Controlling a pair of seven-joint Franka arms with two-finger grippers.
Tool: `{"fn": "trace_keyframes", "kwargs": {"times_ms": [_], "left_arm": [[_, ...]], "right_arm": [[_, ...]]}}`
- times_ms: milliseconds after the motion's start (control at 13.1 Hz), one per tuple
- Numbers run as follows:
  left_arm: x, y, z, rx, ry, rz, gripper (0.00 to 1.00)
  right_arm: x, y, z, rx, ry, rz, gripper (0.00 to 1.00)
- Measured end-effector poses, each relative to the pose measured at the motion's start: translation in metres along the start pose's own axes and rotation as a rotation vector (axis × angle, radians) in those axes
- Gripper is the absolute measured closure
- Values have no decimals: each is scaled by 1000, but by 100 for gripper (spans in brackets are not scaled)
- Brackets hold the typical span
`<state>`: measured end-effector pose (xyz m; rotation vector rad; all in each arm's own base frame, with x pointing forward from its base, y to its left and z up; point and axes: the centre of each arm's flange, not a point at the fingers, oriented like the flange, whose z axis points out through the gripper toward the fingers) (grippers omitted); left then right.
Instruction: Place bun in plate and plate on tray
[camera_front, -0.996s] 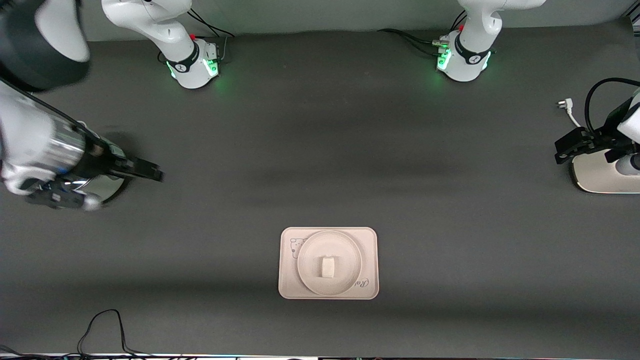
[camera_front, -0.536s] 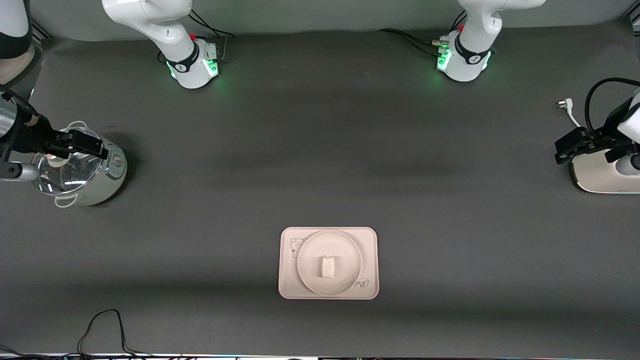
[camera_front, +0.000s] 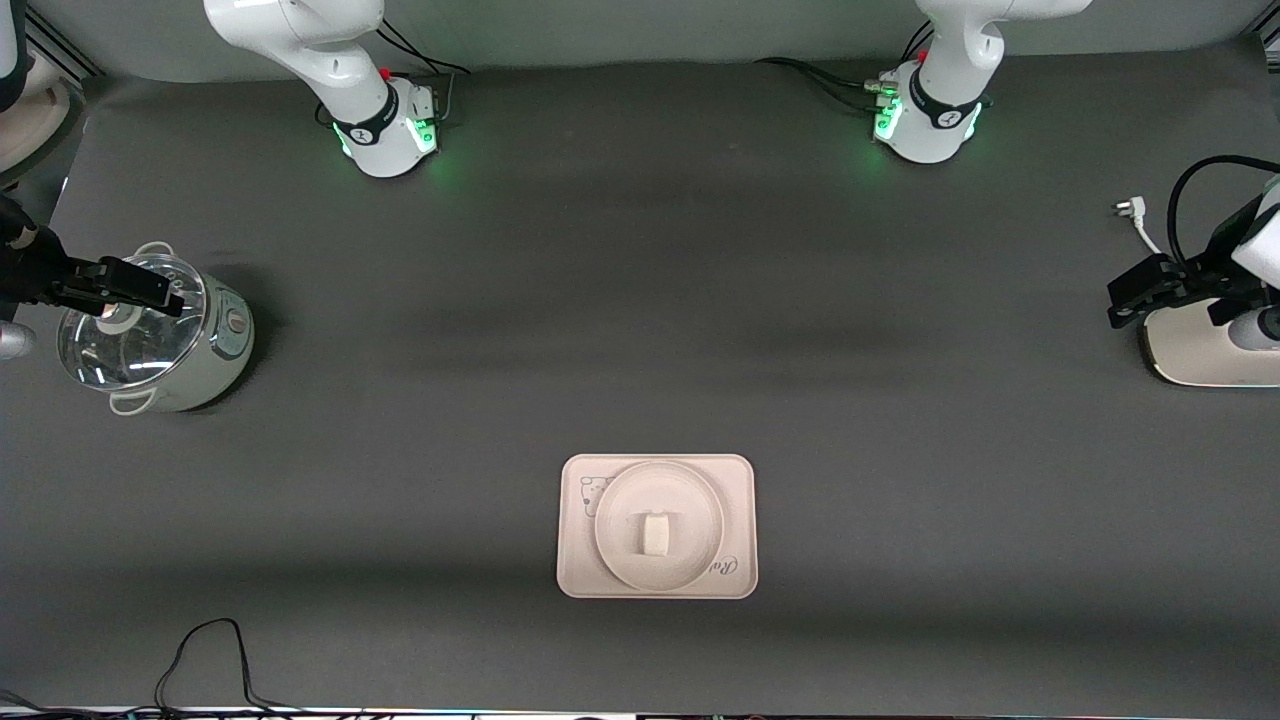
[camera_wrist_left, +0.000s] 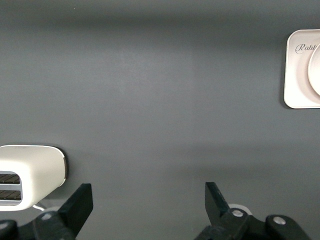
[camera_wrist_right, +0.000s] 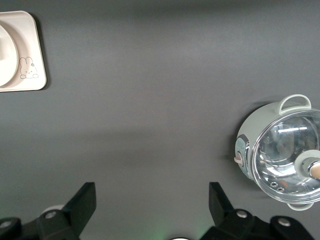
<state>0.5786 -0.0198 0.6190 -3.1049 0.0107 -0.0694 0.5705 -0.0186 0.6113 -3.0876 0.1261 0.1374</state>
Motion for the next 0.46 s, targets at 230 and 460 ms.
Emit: {"fn": "trace_keyframes", "kwargs": {"times_ms": [230, 460], "left_arm": [[0, 0, 0, 0, 0, 0, 0], [0, 0, 0, 0, 0, 0, 0]], "right_arm": [[0, 2, 0, -29, 1, -1, 0], [0, 2, 0, -33, 1, -1, 0]]}}
